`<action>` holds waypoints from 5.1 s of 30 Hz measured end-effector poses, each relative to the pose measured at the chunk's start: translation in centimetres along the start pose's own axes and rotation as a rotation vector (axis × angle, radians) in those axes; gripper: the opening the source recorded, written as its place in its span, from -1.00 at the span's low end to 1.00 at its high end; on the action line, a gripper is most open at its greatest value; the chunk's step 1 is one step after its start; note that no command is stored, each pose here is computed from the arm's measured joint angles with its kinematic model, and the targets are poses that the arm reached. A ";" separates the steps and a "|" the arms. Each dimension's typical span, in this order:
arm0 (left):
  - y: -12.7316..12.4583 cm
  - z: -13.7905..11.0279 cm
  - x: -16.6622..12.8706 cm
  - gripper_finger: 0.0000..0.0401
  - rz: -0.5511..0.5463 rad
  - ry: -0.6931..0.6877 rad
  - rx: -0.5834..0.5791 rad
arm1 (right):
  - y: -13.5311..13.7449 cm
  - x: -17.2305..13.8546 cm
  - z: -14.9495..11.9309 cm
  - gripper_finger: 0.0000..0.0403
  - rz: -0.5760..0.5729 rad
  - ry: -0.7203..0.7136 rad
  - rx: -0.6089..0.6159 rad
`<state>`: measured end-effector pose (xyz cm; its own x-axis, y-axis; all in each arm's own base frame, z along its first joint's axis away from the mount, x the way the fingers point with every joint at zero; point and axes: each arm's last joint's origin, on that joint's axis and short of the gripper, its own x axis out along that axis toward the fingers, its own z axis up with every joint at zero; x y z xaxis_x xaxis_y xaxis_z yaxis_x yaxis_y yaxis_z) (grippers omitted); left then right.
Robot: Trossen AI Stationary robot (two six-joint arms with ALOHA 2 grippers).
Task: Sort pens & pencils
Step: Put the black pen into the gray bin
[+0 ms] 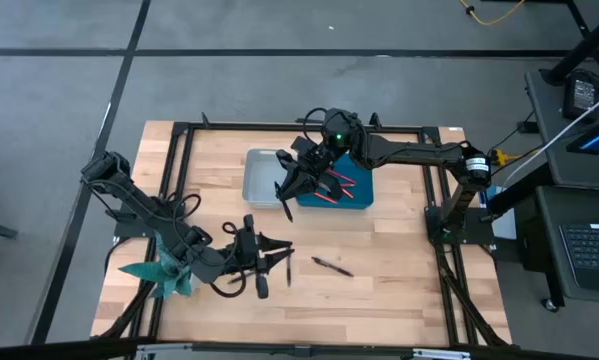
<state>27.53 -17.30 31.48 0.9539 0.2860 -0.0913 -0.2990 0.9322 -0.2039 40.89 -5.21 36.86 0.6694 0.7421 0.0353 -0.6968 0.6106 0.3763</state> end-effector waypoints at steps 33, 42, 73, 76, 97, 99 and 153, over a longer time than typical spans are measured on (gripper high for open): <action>0.3 0.8 0.8 -0.98 -0.090 -0.018 0.018 | 1.5 2.3 -0.9 -0.83 0.059 0.041 0.051; 0.3 0.8 0.9 -1.00 -0.093 -0.017 0.019 | 1.6 2.6 -1.0 -0.83 0.065 0.043 0.070; 0.7 1.0 1.3 -1.00 -0.073 -0.028 0.051 | 1.7 2.6 -1.0 -0.83 0.067 0.043 0.074; 0.7 1.2 1.3 -1.00 -0.076 -0.045 0.063 | 1.7 2.6 -1.0 -0.83 0.067 0.043 0.075; 0.2 0.9 0.3 -0.87 0.014 -0.059 0.072 | 1.7 2.6 -0.9 -0.83 0.076 0.044 0.091; 0.3 1.0 0.4 -0.83 0.016 -0.059 0.066 | 1.7 2.6 -0.9 -0.83 0.077 0.043 0.089; 1.4 1.3 2.0 -1.00 -0.048 -0.037 0.093 | 2.2 3.1 -1.0 -0.83 0.106 0.049 0.103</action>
<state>29.07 -15.14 32.24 0.9678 0.2473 -0.0468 -0.2512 0.9610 -0.1160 41.15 -1.30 36.87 0.5787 0.8148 0.0355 -0.7308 0.4987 0.4660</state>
